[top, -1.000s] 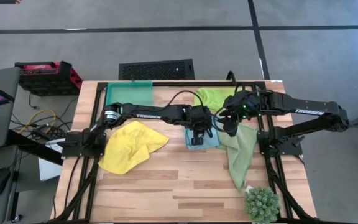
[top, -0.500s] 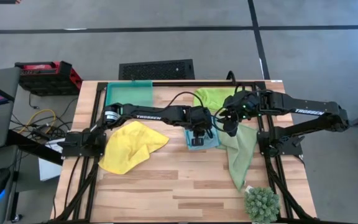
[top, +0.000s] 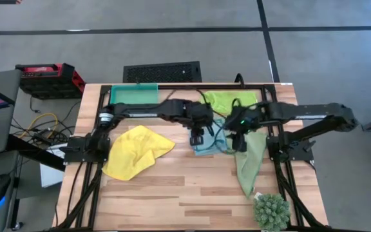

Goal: Fold microfiber towels
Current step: Fold the blue microfiber towel

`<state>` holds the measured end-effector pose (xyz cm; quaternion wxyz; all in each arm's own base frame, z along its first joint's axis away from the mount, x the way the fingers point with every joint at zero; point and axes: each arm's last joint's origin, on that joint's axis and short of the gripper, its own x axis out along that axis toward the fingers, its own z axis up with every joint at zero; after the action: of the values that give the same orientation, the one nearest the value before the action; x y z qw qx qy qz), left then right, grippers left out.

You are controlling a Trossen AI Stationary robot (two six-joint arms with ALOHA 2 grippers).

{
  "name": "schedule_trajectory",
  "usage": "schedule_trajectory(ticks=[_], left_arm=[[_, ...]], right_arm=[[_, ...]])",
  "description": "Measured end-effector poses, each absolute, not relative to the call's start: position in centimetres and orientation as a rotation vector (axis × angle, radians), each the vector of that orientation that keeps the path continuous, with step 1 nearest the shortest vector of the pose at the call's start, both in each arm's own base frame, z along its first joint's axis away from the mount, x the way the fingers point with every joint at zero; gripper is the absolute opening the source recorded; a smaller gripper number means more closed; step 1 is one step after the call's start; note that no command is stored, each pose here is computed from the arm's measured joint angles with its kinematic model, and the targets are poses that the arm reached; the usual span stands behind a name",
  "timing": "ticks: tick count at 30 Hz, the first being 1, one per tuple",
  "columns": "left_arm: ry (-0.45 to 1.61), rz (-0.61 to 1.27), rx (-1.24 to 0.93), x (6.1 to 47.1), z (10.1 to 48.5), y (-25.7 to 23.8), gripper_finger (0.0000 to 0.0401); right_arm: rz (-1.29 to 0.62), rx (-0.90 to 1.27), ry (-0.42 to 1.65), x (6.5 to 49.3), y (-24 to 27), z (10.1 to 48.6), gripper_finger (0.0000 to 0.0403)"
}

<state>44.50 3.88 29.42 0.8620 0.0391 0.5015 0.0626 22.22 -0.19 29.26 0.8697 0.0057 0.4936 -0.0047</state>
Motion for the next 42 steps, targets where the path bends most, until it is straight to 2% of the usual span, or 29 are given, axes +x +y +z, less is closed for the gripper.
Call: schedule_trajectory(ticks=[9,15,22,32,37,42], left_arm=[[1.011,0.359,0.046,37.6,37.3,2.1,0.0139],[0.998,0.429,0.026,34.4,39.7,0.8,0.0139],[0.986,0.440,0.015,33.7,40.3,-0.1,0.0139],[0.999,0.433,0.021,33.7,40.1,-0.5,0.0139],[1.010,0.434,0.023,33.6,40.0,-0.5,0.0139],[1.011,0.434,0.023,33.6,40.0,-0.5,0.0139]], right_arm=[[0.111,-0.125,1.171,27.5,1.4,23.8,0.0175],[0.145,-0.218,1.241,29.2,1.4,20.9,0.0175],[0.134,-0.389,1.294,30.2,1.1,18.9,0.0175],[0.212,-0.425,1.378,30.6,1.0,16.9,0.0175],[0.191,-0.440,1.408,30.9,0.9,16.0,0.0174],[0.157,-0.417,1.370,31.2,0.8,16.2,0.0150]])
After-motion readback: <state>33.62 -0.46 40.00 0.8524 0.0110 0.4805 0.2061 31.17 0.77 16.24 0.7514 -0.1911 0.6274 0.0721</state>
